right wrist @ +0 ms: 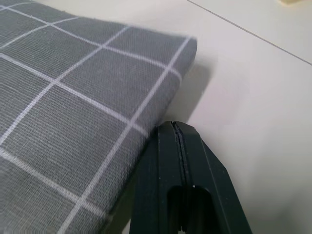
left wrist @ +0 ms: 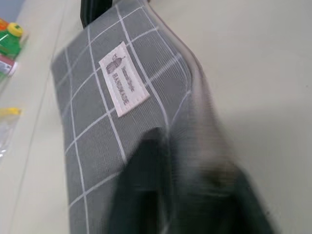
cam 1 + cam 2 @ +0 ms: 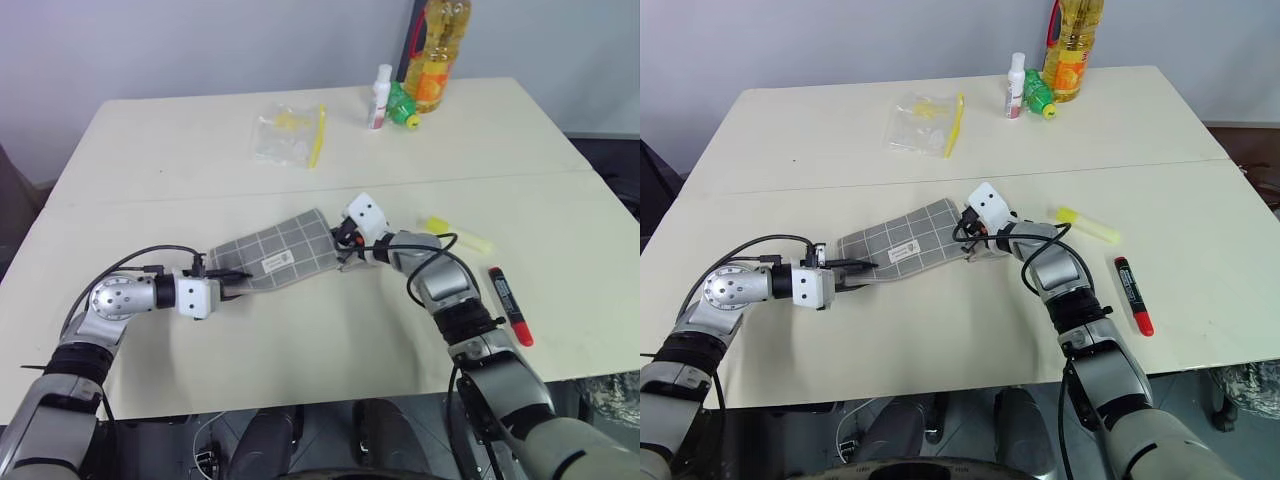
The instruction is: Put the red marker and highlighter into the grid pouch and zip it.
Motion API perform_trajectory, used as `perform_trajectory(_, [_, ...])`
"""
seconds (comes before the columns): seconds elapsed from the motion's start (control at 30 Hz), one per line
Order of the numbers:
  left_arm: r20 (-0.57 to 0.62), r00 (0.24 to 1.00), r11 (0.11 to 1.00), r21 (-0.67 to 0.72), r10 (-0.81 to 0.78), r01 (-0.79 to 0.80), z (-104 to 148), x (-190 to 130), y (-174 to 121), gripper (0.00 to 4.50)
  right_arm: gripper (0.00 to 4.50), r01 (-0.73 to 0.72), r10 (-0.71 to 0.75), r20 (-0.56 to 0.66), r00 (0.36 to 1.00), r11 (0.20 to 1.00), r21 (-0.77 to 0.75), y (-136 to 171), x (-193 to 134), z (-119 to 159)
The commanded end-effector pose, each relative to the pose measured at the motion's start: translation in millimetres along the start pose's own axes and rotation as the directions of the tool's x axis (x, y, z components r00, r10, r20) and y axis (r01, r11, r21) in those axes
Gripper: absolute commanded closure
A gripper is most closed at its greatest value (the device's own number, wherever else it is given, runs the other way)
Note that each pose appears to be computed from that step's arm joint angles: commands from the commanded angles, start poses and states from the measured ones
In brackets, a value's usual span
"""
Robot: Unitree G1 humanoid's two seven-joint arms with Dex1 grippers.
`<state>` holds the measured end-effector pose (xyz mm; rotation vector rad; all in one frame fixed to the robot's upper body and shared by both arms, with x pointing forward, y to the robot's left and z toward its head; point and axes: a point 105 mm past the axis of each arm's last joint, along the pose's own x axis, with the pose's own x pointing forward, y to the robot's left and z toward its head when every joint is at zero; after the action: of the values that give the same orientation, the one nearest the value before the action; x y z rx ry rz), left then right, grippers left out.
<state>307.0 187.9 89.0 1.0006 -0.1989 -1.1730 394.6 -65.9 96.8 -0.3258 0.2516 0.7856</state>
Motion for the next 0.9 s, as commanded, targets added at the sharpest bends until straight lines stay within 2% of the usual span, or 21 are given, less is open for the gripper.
perform_trajectory(0.03, [0.022, 0.999, 0.998, -0.034, 0.05, -0.05, 2.7, -1.1, 7.5, 4.42, 4.5, 0.04, -0.037, 0.079, 0.996, 0.999, -0.029, -10.0, -11.3, 20.2])
perform_trajectory(0.17, [0.031, 0.99, 0.976, -0.178, 0.135, -0.128, 7.8, 4.6, 24.0, 4.42, 4.5, 0.188, -0.182, 0.158, 0.971, 0.982, -0.021, -42.6, -38.9, 36.3])
perform_trajectory(0.3, [0.063, 0.965, 0.922, -0.316, 0.256, -0.224, 29.7, 17.6, 48.5, 4.42, 4.5, 0.269, -0.264, 0.201, 0.943, 0.963, -0.001, -64.1, -78.2, 39.0])
perform_trajectory(0.4, [0.08, 0.943, 0.872, -0.411, 0.324, -0.265, 45.2, 28.5, 57.2, 4.5, 3.61, 0.253, -0.254, 0.192, 0.948, 0.967, 0.027, -64.5, -99.8, 30.6])
perform_trajectory(0.43, [0.084, 0.938, 0.86, -0.434, 0.336, -0.269, 49.4, 32.6, 57.8, 4.5, 3.16, 0.244, -0.245, 0.19, 0.951, 0.969, 0.03, -63.1, -104.8, 28.4])
perform_trajectory(0.47, [0.089, 0.934, 0.848, -0.456, 0.346, -0.271, 53.7, 37.5, 58.1, 4.5, 2.46, 0.234, -0.236, 0.191, 0.953, 0.972, 0.034, -61.5, -110.0, 26.8])
perform_trajectory(0.5, [0.092, 0.931, 0.84, -0.471, 0.352, -0.271, 57.1, 41.2, 57.9, 4.5, 2.12, 0.225, -0.228, 0.194, 0.954, 0.974, 0.035, -59.9, -113.6, 26.1])
perform_trajectory(0.63, [0.109, 0.923, 0.823, -0.499, 0.369, -0.271, 68.1, 53.5, 57.2, 4.5, 0.1, 0.189, -0.191, 0.195, 0.962, 0.982, 0.027, -51.0, -120.8, 27.9])
perform_trajectory(0.9, [0.13, 0.919, 0.816, -0.518, 0.373, -0.258, 78.7, 65.2, 52.1, 4.5, 0.04, 0.159, -0.173, 0.19, 0.966, 0.984, 0.087, -40.7, -117.4, 24.7])
